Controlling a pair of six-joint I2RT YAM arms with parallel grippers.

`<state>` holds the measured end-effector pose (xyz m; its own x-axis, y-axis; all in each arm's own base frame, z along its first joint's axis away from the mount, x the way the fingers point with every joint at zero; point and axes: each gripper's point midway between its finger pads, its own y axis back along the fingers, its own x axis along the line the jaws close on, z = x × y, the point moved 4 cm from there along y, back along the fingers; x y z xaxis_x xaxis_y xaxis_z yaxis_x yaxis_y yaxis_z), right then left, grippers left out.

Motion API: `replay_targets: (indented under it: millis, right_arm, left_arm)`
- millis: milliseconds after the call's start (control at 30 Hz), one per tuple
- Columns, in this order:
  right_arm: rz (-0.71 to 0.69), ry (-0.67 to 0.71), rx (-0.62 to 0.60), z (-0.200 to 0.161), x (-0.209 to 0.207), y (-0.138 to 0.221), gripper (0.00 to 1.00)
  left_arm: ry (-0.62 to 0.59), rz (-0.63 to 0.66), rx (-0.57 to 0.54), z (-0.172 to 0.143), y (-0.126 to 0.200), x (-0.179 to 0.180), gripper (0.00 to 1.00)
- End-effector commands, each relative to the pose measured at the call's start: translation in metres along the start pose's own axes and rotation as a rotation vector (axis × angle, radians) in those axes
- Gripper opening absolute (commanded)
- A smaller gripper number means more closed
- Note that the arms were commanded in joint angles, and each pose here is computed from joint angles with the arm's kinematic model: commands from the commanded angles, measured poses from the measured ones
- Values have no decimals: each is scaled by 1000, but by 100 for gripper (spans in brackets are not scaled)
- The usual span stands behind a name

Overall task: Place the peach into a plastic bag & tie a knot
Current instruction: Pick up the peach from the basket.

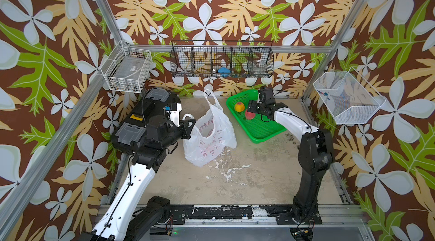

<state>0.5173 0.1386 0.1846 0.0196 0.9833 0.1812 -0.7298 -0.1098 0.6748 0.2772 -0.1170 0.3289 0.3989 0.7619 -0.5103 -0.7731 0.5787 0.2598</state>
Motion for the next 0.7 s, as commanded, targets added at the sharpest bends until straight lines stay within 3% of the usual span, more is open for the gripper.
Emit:
replay_targets:
  millis: [0,333,533,667]
  right_arm:
    - [-39,30,45,-6,-4,-26,84]
    - [-93,30,160,-47,-15,-78,80]
    - [-57,33,151,-48,-10,-87,60]
    - [-12,14,109,-36,-3,-63,40]
  left_arm:
    - [-11,-55,-13,3,1,-8,0]
    - [-17,-72,-15,2,6,-12,0]
    - [-22,-78,-17,2,7,-13,0]
    - [-27,-72,-17,2,7,-12,0]
